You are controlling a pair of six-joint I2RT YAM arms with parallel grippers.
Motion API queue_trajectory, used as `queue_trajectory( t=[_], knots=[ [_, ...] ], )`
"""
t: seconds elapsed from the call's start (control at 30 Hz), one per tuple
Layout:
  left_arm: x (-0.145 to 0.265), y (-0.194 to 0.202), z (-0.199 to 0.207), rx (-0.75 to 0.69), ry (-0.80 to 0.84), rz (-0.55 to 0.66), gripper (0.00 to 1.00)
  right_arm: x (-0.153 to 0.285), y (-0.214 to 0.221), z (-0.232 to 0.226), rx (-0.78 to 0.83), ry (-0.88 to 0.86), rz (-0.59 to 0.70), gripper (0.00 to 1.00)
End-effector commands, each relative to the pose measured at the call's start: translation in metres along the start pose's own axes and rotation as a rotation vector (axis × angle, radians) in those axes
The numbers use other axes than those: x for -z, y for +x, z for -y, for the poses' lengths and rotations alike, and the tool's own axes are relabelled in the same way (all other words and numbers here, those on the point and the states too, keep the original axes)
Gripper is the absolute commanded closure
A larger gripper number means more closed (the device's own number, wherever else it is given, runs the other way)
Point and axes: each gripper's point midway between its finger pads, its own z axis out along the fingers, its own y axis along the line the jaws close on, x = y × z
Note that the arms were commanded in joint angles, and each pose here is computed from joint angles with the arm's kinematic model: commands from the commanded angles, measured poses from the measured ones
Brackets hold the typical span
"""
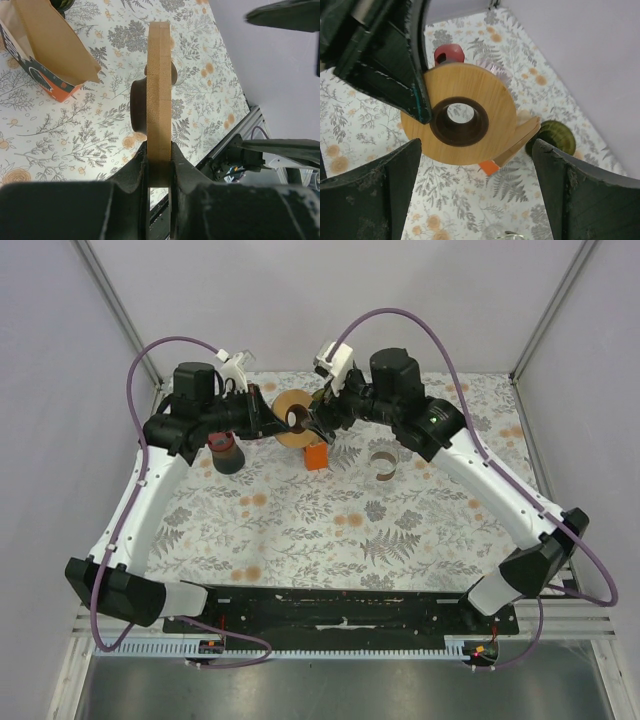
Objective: Place the coffee filter in the dripper
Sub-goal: Adjust the dripper holder, then place the dripper holder onto the coffee server.
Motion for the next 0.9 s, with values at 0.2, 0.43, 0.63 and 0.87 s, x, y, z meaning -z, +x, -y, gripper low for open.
queue_trajectory(
  t=[0.2, 0.43, 0.63, 0.87],
  knots=[
    [0.015, -0.002, 0.031, -0.096, 0.127, 0.033, 0.98, -0.031, 0.029, 0.01, -0.2, 0.044, -0.128, 0.09],
    [0.015, 0.005, 0.032, -0.095, 0.145, 0.021, 0.98, -0.046, 0.022, 0.014, -0.262, 0.011, -0.083, 0.18],
    [0.016, -0.001, 0.036, -0.102, 0.16, 0.034, 0.98, -0.055, 0.032, 0.012, -0.261, -0.007, -0.099, 0.23],
    [0.014, -0.005, 0.041, -0.095, 0.188, 0.042, 0.98, -0.053, 0.036, 0.012, -0.239, -0.002, -0.097, 0.4]
  ],
)
